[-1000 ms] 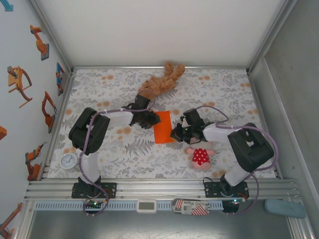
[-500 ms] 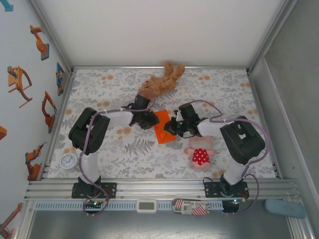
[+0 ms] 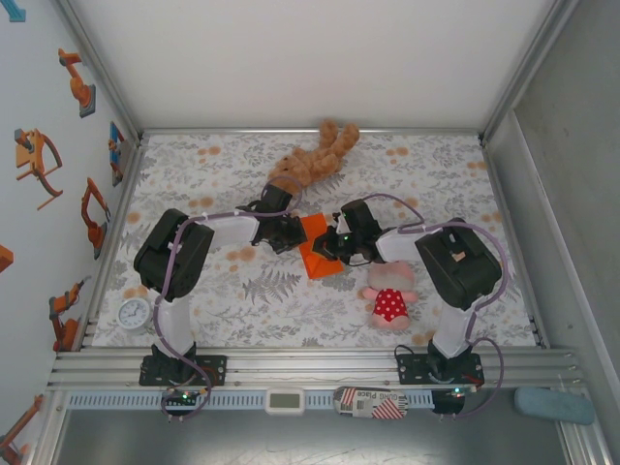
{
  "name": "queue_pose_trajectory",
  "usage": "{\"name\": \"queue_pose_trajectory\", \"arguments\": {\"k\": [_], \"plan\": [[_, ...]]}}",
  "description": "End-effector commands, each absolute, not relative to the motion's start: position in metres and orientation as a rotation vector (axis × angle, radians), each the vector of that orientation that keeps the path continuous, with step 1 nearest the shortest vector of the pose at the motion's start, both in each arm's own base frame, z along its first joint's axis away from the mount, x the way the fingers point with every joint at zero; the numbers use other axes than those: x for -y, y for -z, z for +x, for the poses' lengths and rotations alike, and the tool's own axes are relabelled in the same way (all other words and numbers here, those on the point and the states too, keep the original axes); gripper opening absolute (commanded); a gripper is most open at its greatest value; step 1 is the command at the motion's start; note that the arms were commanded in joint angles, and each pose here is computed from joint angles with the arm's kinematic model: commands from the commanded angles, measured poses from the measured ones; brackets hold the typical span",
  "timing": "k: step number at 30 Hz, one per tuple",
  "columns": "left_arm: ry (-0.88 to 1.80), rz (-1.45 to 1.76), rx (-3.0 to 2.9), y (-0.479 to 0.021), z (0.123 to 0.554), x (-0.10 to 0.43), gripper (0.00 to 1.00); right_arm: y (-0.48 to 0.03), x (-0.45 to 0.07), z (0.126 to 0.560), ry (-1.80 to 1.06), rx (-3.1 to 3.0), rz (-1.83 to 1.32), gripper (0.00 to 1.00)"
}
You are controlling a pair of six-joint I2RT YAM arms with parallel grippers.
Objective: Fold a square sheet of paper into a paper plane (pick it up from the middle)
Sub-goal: Fold the triangle a second time at the center of the table.
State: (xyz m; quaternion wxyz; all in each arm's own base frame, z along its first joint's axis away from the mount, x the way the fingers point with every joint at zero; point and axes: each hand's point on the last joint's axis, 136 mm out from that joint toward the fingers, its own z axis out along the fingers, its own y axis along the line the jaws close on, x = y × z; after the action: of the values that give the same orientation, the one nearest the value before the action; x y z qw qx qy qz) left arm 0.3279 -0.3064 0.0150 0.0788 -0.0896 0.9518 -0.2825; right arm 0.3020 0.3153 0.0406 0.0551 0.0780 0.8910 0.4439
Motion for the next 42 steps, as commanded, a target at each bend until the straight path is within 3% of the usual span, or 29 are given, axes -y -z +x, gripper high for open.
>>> {"name": "queue_pose_trajectory", "arguments": {"k": [1, 42], "plan": [[0.776, -0.254, -2.897, -0.003, 0.323, 0.301, 0.1, -0.044, -0.326, 0.306, -1.381, -2.684, 0.201, 0.0], [0.746, -0.266, -2.907, 0.0, 0.322, 0.296, 0.09, -0.022, -0.324, 0.312, -1.328, -2.691, 0.271, 0.0]]}}
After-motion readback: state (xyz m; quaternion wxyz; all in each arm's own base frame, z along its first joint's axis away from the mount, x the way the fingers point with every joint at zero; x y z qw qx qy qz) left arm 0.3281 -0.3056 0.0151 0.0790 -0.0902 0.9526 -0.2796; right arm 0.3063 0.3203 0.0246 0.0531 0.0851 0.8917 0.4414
